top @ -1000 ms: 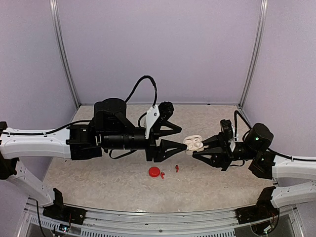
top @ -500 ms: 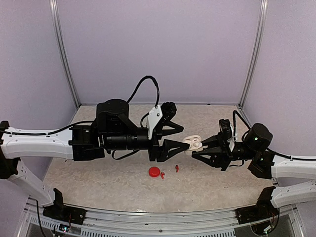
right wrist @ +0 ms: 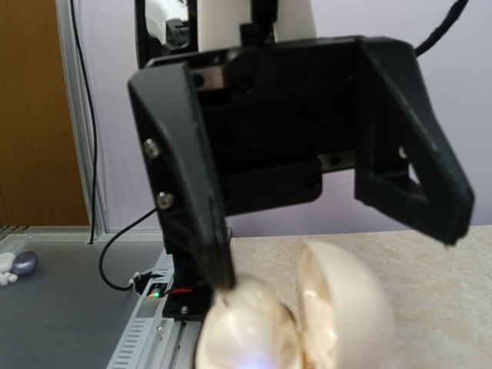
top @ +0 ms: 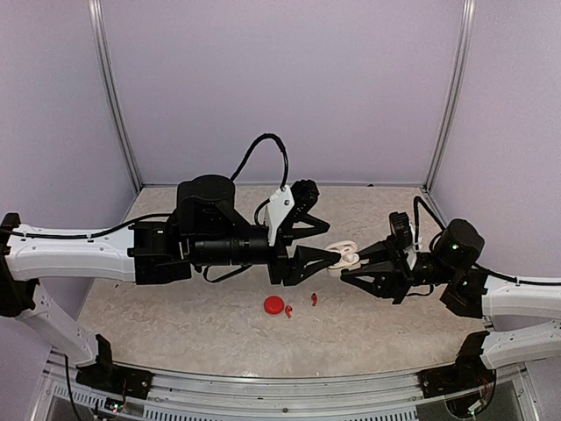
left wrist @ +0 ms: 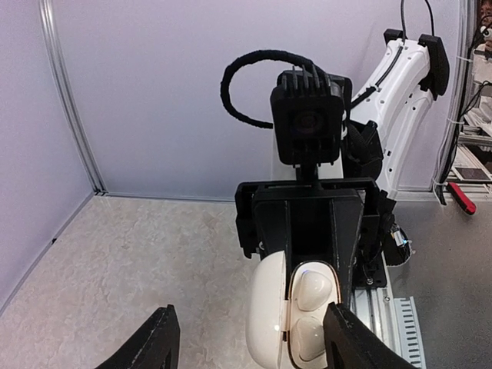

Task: Insert the wireless bluetooth earbuds into the charging case
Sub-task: Adjust the left earbud in the left side groove of the charging case.

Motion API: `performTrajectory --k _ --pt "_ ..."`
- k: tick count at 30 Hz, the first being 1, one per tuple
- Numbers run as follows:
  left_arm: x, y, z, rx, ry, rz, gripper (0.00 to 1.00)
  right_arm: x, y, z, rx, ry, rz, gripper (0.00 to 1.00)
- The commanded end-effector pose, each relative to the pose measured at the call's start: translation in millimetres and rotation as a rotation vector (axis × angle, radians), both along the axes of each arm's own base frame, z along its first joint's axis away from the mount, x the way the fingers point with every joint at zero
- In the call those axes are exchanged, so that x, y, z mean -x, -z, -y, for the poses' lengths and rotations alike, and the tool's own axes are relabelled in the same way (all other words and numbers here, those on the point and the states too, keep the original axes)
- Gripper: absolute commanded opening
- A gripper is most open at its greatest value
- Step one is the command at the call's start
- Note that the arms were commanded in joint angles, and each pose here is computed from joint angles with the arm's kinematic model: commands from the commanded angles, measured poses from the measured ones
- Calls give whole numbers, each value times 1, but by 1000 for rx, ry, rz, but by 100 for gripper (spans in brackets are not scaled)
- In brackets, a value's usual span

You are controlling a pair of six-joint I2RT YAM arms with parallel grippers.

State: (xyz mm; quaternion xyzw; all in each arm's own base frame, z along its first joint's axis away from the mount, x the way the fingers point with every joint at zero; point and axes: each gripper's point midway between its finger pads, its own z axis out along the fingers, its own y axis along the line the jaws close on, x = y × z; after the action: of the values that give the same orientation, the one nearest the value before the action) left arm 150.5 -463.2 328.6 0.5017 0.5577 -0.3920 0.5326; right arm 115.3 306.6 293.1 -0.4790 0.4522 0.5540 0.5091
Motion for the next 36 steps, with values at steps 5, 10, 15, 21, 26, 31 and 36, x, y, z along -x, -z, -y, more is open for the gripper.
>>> performTrajectory --k 5,10,15,21,26,31,36 --pt "7 -18 -5 51 41 22 67 9 -22 3 -56 -8 70 0" --pt "16 -24 -15 62 93 23 68 5 -17 4 -43 21 65 0" --pt "17 -13 -25 44 125 -7 72 3 -19 3 -39 31 67 0" --pt "19 -2 -16 15 139 -23 74 4 -18 0 -35 12 61 0" --pt "23 3 -5 -17 147 -2 74 3 -17 -1 -29 5 55 0" --pt "31 10 6 -59 166 23 74 1 -18 -2 -32 15 47 0" --pt "50 10 6 -61 204 112 73 -4 -14 -2 -20 39 24 0"
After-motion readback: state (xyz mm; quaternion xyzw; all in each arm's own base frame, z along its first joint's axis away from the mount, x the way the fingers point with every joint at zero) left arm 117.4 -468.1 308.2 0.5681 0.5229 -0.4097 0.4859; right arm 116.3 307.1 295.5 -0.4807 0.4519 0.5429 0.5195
